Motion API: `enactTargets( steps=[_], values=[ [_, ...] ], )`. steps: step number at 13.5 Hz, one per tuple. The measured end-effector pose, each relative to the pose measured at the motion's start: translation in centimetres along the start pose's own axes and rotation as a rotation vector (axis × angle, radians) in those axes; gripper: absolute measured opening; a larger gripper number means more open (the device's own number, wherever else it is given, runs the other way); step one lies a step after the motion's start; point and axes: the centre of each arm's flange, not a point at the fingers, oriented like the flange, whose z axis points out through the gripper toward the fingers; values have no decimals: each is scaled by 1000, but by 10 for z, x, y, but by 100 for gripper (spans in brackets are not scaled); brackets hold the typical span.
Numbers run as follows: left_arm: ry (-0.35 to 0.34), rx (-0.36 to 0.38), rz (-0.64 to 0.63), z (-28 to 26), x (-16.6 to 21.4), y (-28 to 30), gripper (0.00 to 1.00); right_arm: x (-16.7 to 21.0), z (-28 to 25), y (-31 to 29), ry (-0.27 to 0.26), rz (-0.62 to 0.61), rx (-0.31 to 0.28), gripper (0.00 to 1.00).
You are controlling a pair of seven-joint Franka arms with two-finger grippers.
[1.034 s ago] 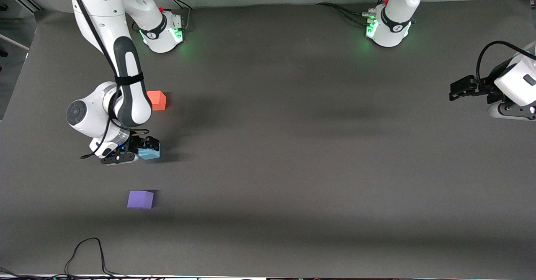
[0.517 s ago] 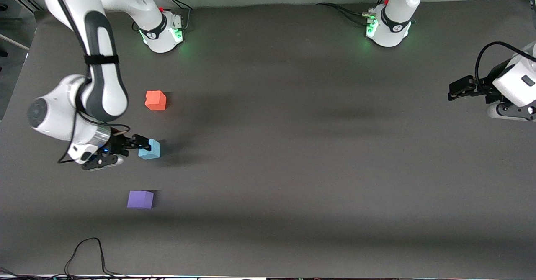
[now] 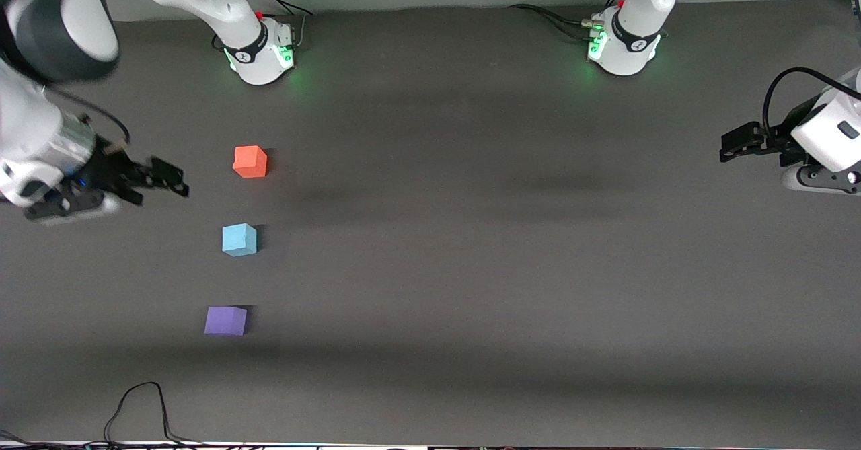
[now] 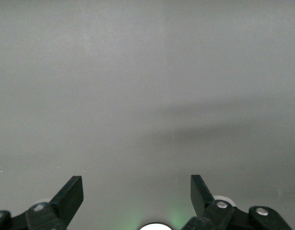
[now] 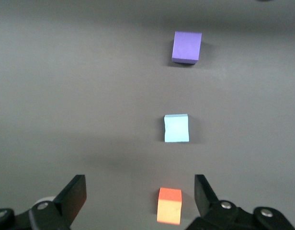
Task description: Place blue block between orange and purple blocks
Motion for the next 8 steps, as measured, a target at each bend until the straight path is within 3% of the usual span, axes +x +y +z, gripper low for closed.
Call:
enactTargets(
  steps=[3, 8],
  values=[
    [0, 0, 0, 0, 0, 0, 100, -26, -40, -6, 36, -7, -45, 100],
    [0, 0, 0, 0, 0, 0, 100, -31, -42, -6, 26, -10, -78, 100]
  ],
)
